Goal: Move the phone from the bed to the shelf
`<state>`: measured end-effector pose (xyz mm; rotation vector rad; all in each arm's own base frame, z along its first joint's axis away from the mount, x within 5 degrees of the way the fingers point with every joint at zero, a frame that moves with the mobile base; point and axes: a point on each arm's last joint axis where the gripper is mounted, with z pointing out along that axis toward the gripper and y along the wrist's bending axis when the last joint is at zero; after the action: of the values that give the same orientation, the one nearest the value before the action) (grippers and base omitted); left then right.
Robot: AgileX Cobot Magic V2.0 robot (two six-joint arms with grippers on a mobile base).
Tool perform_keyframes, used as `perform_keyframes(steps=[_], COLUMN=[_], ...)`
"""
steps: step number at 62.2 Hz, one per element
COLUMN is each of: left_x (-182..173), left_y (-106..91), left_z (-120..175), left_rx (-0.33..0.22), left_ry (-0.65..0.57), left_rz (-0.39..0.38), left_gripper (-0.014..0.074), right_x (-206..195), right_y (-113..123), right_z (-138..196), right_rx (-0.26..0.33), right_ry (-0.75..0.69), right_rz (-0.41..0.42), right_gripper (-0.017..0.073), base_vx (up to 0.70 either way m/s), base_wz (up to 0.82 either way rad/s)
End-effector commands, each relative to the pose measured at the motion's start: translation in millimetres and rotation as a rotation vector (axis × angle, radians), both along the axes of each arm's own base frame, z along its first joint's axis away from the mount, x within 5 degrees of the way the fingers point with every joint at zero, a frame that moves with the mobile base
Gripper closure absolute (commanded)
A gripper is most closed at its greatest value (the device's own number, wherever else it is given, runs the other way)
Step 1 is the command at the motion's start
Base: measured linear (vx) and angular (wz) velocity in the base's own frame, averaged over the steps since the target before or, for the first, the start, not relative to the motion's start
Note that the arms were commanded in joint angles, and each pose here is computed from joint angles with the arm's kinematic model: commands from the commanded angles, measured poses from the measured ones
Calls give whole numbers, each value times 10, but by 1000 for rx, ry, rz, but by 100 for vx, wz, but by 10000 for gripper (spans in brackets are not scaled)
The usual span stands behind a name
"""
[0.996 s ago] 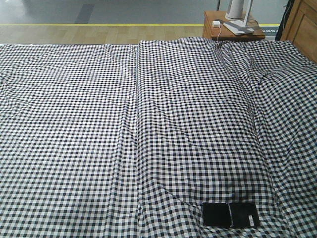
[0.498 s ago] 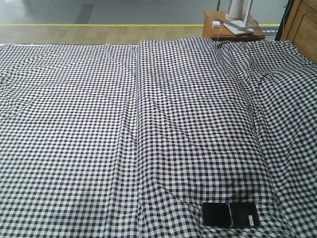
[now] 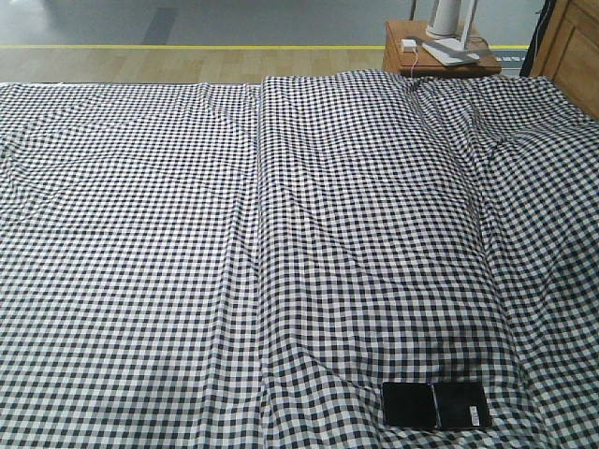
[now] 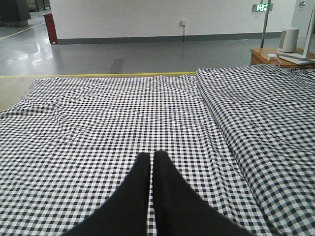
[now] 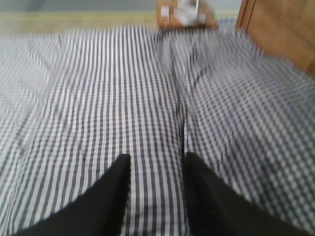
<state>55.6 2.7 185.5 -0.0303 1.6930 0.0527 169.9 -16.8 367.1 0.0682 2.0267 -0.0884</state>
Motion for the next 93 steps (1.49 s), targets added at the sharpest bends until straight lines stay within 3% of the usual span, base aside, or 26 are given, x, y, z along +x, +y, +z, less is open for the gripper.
perform_keyframes(steps=[1,13,35,47,55,64,71,93], left_x=[2,2,2,2,2,2,2,2], left_y=[2,2,2,2,2,2,2,2], left_z=[44,44,44,44,44,44,44,44], left_rx=[-5,-5,-5,-5,-5,-5,-5,-5], left_ry=[-71,-71,-71,-71,-71,-71,-71,-71], left_rz=[3,3,3,3,3,3,3,3], left_gripper=[592,592,592,592,592,592,592,592], right_x=[113,265,424,668,883,1138,1320,1816], right_y=[-20,-36,-55,-274,-512,-746,-893,-1082], right_z=[12,-174,-327,-417,-548,-782,-1038,-1967], right_rx=[12,34,100,185,293,416,472,513], right_ry=[27,155,297,458,528,587,659,930], right_rz=[-8,-16,-56,-164,-200,-169,-132,18], right_gripper=[112,-172,-150,-145,-141,-137,-135,-123], base_vx=[0,0,0,0,0,0,0,0], base_wz=[0,0,0,0,0,0,0,0])
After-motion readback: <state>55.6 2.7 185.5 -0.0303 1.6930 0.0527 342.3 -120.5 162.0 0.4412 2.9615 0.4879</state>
